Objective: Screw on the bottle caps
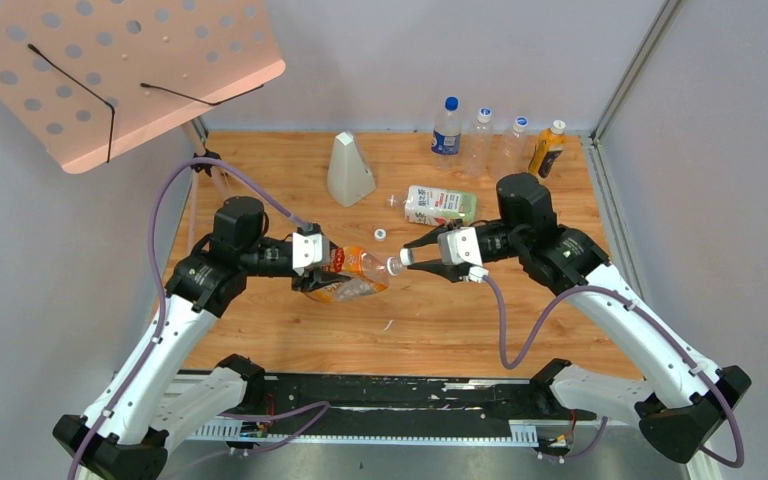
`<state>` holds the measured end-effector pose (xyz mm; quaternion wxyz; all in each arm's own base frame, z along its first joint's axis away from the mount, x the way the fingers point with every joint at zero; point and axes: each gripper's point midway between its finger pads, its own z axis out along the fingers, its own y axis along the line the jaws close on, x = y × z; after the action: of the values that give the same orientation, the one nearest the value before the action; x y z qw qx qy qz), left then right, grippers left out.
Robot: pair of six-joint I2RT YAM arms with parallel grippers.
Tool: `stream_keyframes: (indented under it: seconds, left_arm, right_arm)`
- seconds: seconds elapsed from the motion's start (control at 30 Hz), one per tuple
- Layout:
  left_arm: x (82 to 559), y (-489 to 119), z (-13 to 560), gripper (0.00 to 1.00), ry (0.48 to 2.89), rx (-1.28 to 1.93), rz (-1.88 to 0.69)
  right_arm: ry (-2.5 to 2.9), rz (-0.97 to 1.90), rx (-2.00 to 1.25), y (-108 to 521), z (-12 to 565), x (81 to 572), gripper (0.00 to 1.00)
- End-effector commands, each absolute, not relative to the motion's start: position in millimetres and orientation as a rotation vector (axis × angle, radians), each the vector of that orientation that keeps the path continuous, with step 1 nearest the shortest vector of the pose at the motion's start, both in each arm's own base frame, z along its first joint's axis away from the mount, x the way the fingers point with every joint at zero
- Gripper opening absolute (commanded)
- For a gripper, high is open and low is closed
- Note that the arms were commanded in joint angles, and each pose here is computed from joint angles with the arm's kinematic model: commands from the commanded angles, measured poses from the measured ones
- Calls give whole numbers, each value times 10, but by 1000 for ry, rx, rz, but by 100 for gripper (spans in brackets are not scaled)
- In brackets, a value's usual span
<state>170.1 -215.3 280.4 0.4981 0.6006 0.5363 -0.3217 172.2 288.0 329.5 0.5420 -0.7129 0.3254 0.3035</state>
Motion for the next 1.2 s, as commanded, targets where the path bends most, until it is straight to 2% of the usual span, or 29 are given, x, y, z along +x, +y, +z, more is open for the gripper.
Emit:
stream_keyframes:
  seconds: [0.0,1.17]
  left_arm:
    - [1625,-2182,2972,0,1231,1482,-809]
    - [1605,-2280,3088,0,1209,1516,-914]
  right_arm:
    - [546,720,-1694,2897,3572,1520,11]
    - [662,758,-1802,3069,3154,1486,13]
